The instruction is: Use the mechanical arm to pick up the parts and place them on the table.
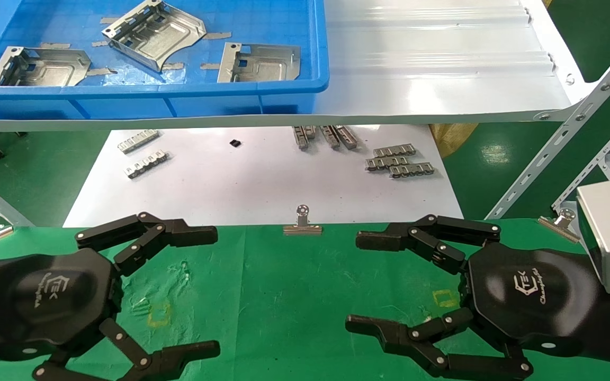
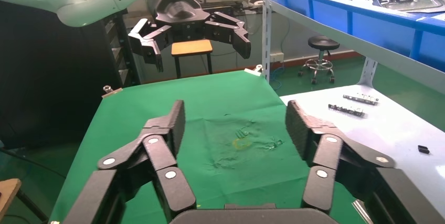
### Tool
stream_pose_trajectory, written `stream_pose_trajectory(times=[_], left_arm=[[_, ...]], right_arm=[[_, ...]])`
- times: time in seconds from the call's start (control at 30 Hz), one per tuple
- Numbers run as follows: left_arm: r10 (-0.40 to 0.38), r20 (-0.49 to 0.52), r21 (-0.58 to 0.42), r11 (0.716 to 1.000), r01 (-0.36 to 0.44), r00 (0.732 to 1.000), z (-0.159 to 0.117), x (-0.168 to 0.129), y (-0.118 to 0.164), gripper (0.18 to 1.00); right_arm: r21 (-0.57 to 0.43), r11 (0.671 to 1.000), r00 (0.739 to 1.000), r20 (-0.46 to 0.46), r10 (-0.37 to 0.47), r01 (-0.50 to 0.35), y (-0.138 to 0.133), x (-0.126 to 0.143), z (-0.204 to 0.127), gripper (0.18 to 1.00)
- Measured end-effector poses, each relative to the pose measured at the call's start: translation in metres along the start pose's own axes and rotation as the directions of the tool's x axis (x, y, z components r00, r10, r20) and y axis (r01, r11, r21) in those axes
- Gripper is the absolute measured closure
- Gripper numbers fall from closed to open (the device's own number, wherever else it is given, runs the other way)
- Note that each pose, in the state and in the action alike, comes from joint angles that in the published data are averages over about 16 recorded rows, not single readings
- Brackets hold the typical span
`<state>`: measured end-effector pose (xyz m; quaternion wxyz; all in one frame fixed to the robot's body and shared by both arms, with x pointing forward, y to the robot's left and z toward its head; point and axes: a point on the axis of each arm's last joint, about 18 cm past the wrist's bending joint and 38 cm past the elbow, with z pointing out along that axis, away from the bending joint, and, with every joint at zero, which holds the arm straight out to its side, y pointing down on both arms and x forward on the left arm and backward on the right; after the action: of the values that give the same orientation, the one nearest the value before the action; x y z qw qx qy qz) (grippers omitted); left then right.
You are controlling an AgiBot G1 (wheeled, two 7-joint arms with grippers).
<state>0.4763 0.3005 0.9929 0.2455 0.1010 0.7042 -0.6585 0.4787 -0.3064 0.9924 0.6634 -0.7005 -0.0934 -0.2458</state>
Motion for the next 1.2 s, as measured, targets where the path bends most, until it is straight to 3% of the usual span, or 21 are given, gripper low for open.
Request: stream_pose_trajectory(times=[0.57, 0.8, 1.0, 1.2], left_arm=[[0.000, 0.000, 0.000, 1.000, 0.000, 1.000, 0.000, 0.000, 0.000, 0.183], [0.023, 0.020, 0.005, 1.000, -0.023, 1.000, 0.000, -0.007, -0.007, 0.183], [0.066, 0.092, 0.011, 0.998, -0.068, 0.994, -0.001, -0.034, -0.026, 0.183], [0.109, 0.225, 0.004, 0.994, -0.113, 0.968, -0.001, -0.091, -0.056, 0.183]], right_arm=[[0.000, 1.000, 1.000, 0.000, 0.000, 0.000, 0.000, 0.000, 0.000, 0.767], [0.000, 1.000, 1.000, 0.000, 0.000, 0.000, 0.000, 0.000, 0.000, 0.880], [0.000, 1.000, 1.000, 0.000, 0.000, 0.000, 0.000, 0.000, 0.000, 0.946], [0.000, 1.000, 1.000, 0.000, 0.000, 0.000, 0.000, 0.000, 0.000, 0.977]])
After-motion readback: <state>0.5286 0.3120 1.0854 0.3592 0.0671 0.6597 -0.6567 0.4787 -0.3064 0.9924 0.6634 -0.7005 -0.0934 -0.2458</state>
